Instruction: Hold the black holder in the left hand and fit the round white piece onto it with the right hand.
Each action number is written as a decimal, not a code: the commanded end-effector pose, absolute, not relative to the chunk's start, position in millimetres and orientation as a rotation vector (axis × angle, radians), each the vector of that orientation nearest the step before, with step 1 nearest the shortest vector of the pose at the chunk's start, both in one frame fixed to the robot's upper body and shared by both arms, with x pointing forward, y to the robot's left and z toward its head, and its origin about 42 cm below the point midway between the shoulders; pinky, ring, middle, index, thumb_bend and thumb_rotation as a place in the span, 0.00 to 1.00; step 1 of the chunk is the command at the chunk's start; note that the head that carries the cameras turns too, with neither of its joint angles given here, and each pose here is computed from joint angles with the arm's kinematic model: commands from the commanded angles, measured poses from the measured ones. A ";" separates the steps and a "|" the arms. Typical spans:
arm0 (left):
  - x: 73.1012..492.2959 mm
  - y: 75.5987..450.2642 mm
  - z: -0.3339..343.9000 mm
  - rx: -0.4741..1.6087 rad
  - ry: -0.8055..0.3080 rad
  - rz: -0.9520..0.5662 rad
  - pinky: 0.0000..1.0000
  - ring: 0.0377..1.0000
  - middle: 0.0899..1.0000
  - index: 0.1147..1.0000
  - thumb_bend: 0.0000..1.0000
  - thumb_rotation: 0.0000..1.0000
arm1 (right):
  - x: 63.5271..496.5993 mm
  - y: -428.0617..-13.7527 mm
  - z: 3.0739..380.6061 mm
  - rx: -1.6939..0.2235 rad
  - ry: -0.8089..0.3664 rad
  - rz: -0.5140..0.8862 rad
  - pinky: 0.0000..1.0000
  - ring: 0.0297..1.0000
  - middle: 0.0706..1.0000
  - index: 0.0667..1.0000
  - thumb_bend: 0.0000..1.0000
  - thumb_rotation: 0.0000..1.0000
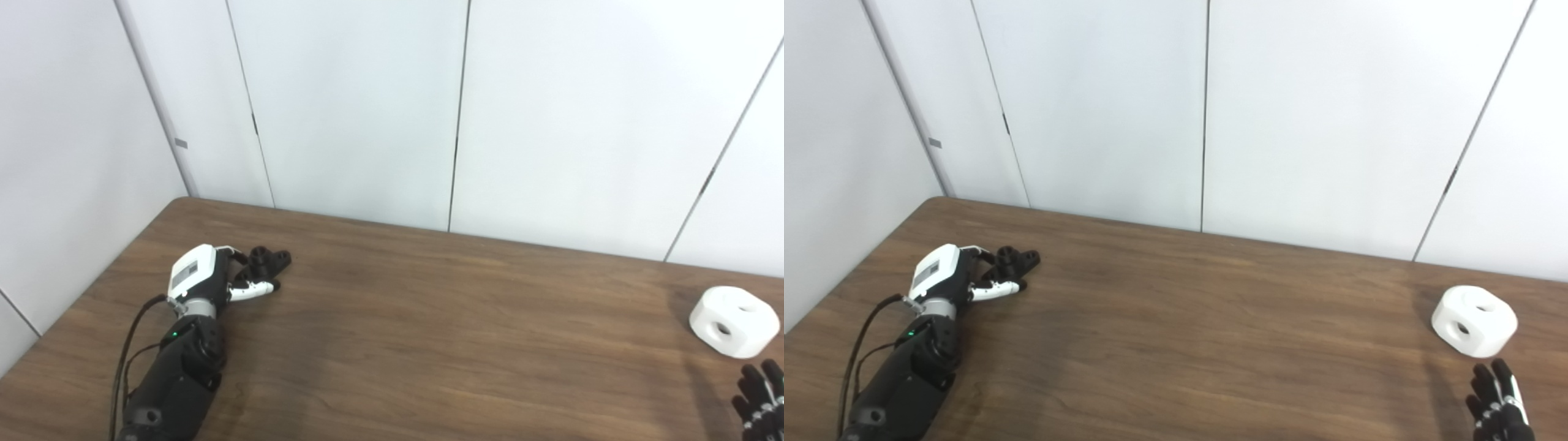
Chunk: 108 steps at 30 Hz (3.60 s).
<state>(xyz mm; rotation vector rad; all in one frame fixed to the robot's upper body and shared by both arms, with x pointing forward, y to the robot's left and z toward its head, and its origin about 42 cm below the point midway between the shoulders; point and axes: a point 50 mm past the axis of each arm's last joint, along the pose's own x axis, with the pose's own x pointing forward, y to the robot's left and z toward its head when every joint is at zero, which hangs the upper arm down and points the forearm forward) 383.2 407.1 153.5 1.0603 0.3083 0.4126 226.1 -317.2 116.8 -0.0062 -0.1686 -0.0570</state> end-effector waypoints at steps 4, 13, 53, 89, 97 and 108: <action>394.3 413.9 183.4 1.089 0.236 0.448 0.93 0.93 0.86 0.63 0.85 0.38 | 214.2 -310.7 102.9 0.023 -0.124 -0.068 1.00 1.00 0.97 1.00 0.57 0.99; 393.3 411.4 180.2 1.159 0.222 0.433 0.91 0.92 0.84 0.60 0.83 0.32 | 213.0 -311.1 103.6 0.024 -0.128 -0.066 1.00 1.00 0.97 1.00 0.58 0.98; 370.3 344.4 153.6 1.016 0.105 0.133 0.79 0.87 0.74 0.42 0.52 0.05 | 215.5 -307.1 103.3 0.013 -0.123 -0.062 1.00 0.98 0.91 0.99 0.57 0.92; 244.5 183.0 141.3 0.922 -0.033 -0.596 0.80 0.89 0.80 0.42 0.51 0.05 | 219.3 -247.5 134.6 -0.041 -0.141 -0.068 1.00 0.95 0.88 0.98 0.56 0.95; 238.2 176.8 129.7 0.998 -0.056 -0.613 0.84 0.90 0.80 0.42 0.51 0.05 | 216.3 -247.7 142.7 -0.034 -0.142 -0.063 1.00 0.95 0.87 0.99 0.58 0.93; 236.4 170.6 122.3 1.184 -0.153 -0.592 0.88 0.88 0.78 0.42 0.52 0.05 | 215.6 -254.7 147.7 -0.035 -0.145 -0.070 1.00 0.94 0.87 0.99 0.56 0.93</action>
